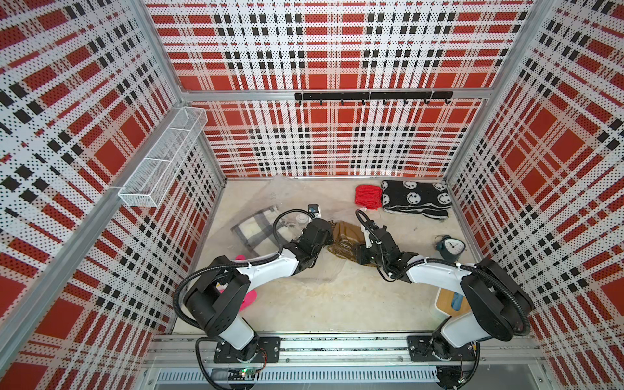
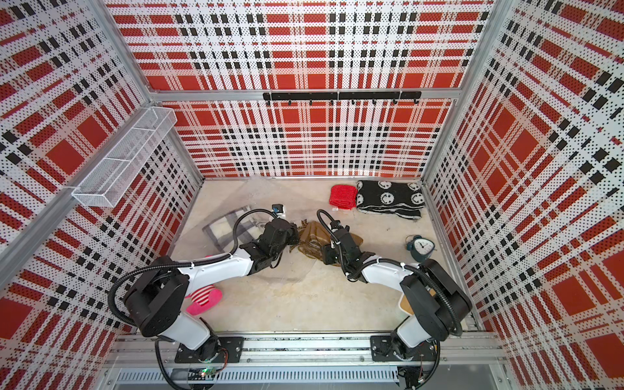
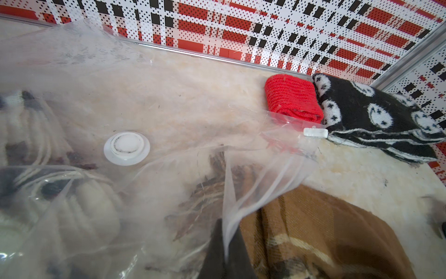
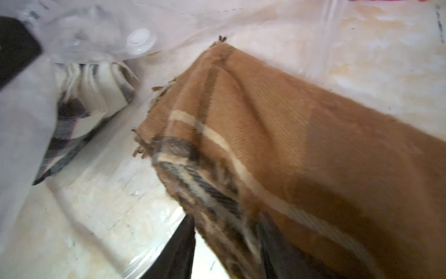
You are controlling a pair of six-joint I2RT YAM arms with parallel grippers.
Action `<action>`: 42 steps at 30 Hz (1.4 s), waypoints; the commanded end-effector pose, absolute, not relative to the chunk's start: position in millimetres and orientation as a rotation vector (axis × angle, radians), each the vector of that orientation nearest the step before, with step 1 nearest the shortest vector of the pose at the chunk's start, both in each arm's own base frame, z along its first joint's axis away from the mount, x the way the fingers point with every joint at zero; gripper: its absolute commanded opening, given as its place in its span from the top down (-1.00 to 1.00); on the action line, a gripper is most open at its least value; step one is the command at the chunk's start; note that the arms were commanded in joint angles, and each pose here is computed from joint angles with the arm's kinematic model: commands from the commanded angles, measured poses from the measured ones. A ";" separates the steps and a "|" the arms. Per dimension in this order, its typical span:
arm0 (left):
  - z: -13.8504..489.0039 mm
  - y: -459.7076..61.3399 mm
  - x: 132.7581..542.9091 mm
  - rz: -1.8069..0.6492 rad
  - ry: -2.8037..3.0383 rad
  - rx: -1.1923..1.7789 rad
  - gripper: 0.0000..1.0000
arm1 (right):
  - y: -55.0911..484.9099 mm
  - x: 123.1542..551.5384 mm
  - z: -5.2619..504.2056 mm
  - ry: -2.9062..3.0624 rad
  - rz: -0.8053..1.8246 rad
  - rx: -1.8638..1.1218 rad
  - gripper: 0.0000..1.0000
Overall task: Take the scarf out of the vacuum bag
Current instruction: Take out the scarf from the vacuum bag, then move the scarf to the center of the board.
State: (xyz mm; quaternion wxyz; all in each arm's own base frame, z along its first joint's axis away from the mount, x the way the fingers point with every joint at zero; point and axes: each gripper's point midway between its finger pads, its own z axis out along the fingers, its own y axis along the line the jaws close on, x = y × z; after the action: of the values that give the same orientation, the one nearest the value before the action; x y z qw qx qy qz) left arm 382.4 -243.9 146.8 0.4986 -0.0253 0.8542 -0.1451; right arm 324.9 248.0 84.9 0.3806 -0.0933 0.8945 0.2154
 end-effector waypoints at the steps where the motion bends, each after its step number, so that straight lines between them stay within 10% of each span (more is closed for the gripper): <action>1: 164.6 -243.8 384.8 -0.353 2.028 -0.069 1.00 | 248.4 343.3 120.9 2.145 0.532 -0.174 0.12; 16: 162.5 -244.1 386.0 -0.347 2.031 -0.070 1.00 | 347.6 339.9 104.9 2.093 0.704 -0.396 0.22; 24: 162.1 -244.9 385.9 -0.349 2.032 -0.068 1.00 | 316.8 339.5 122.7 2.021 0.563 -0.327 0.19; 31: 163.3 -243.5 385.5 -0.355 2.031 -0.071 1.00 | 303.6 360.8 108.6 2.042 0.351 -0.305 -0.33; 42: 160.8 -243.4 386.1 -0.353 2.037 -0.071 1.00 | 319.7 312.6 150.4 1.918 0.577 -0.395 -0.29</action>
State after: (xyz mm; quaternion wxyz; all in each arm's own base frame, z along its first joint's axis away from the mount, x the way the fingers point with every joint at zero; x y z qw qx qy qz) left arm 382.9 -242.3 147.0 0.5004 -0.0279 0.8537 -0.1416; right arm 313.9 313.4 101.6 0.4789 -0.1700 0.8395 0.1925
